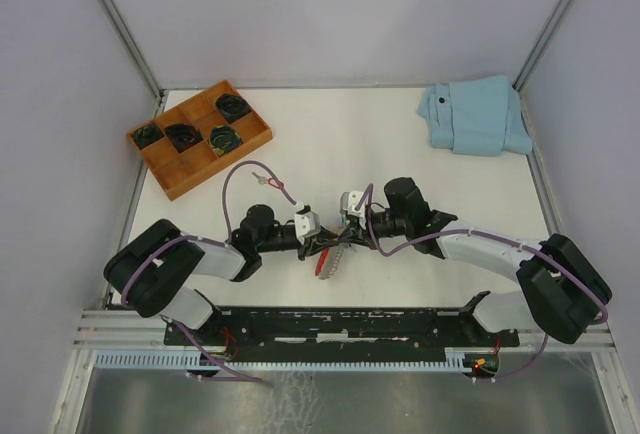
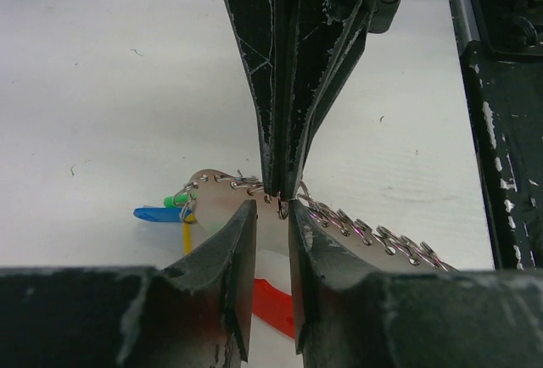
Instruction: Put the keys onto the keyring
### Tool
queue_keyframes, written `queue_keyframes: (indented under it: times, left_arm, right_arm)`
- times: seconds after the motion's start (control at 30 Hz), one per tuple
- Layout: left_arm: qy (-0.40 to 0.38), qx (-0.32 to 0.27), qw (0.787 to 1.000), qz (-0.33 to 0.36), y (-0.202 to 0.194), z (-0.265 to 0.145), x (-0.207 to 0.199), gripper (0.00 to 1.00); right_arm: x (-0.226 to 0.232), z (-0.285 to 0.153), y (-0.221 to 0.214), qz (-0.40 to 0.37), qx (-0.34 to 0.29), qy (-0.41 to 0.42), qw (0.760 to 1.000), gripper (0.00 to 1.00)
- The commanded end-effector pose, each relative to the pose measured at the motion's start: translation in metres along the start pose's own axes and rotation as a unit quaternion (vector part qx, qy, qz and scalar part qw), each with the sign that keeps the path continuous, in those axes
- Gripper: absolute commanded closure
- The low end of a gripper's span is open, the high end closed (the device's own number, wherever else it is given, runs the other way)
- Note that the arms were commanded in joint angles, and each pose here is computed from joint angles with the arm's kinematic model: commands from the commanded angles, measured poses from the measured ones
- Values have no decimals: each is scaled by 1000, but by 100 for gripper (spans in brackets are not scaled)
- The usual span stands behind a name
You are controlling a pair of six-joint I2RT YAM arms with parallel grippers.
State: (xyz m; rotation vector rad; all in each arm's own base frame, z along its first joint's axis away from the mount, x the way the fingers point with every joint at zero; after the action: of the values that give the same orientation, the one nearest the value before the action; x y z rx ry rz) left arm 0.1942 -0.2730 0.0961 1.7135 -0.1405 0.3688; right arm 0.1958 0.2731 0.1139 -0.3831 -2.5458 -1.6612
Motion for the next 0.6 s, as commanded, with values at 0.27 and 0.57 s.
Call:
queue_keyframes:
  times: [0.27, 0.57]
  left_arm:
    - [-32, -18, 999, 37, 8, 9, 5, 97]
    - [-25, 33, 999, 28, 2, 4, 9, 97]
  right_arm:
    - [0, 2, 22, -32, -30, 18, 999, 96]
    - [-3, -9, 18, -31, -17, -19, 999, 78]
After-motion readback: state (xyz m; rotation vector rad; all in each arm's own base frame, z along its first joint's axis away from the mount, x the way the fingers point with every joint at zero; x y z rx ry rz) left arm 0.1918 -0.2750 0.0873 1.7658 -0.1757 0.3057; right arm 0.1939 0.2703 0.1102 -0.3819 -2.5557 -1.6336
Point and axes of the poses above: each gripper's point midway between its finger pads, its own z axis out along the fingers, its own x axis along the line the jaws close on, y = z × x, the point moved 3 cm from there along -z, back along the fingers, and after that the axes turned 14 degrees about z, right-handed, at the moved point
